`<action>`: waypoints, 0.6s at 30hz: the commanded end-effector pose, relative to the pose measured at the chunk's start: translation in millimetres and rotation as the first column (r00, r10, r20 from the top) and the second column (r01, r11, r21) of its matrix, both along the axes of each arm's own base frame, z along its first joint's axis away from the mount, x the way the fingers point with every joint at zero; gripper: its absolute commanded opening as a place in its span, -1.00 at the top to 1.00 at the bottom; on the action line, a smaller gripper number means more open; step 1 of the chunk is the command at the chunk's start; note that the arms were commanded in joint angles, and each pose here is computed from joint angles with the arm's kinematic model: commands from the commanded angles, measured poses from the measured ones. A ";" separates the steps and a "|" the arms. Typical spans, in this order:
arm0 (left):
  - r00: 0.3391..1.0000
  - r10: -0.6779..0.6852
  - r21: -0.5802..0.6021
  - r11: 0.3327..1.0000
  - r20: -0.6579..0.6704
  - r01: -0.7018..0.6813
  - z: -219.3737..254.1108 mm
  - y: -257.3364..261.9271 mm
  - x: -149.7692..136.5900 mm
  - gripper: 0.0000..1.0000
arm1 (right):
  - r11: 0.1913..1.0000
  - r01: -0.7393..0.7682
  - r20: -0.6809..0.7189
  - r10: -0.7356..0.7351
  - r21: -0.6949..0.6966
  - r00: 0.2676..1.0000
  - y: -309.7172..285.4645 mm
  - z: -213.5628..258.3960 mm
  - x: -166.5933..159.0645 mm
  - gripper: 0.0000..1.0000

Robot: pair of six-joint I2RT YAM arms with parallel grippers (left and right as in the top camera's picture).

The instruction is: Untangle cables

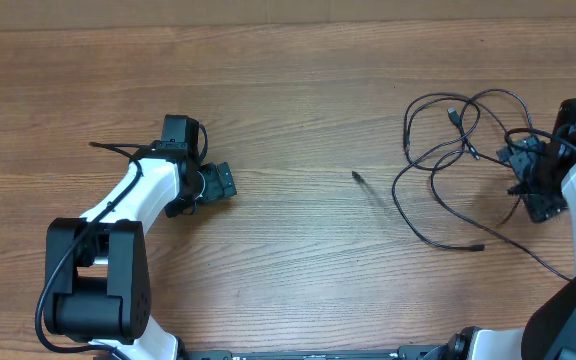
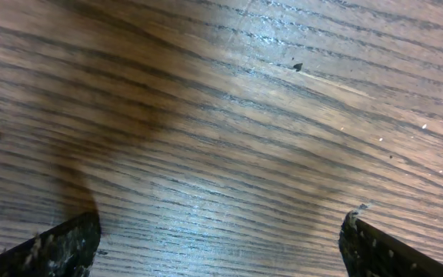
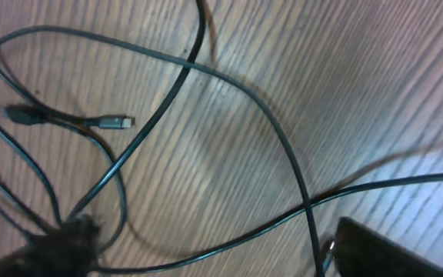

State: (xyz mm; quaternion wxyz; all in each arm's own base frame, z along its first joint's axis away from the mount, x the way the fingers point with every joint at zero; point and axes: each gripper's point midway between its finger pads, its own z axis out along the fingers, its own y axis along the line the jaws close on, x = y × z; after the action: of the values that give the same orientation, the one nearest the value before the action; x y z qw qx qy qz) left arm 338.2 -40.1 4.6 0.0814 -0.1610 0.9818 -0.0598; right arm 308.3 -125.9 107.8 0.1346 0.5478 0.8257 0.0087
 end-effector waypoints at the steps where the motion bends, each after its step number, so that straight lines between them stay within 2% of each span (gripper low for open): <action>1: 0.998 -0.006 -0.003 1.000 -0.058 0.005 -16.7 -0.2 -15.3 -0.99 | 1.000 0.010 -0.020 -0.011 -0.029 1.000 -5.5 -0.7 -4.5 -0.99; 6: 0.998 -0.006 -0.003 1.000 -0.058 0.005 -16.7 -0.2 -15.3 -0.99 | 1.000 0.005 -0.012 -0.006 -0.007 1.000 -1.7 -1.0 -3.0 -1.00; 11: 0.998 -0.005 -0.003 1.000 -0.058 0.005 -16.7 -0.2 -15.3 -0.99 | 0.990 -0.039 0.046 0.033 0.136 0.998 23.9 -0.3 6.8 -1.00; 18: 0.998 -0.006 -0.003 1.000 -0.058 0.005 -16.7 -0.2 -15.3 -0.99 | 0.989 -0.041 0.048 0.034 0.139 0.998 24.5 -0.2 7.1 -1.00</action>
State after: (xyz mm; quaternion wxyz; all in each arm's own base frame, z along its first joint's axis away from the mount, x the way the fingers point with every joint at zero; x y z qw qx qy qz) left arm 338.3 -40.1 4.7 0.0816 -0.1610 0.9818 -0.0599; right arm 315.2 -102.8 108.0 0.1160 0.5400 0.8302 0.0760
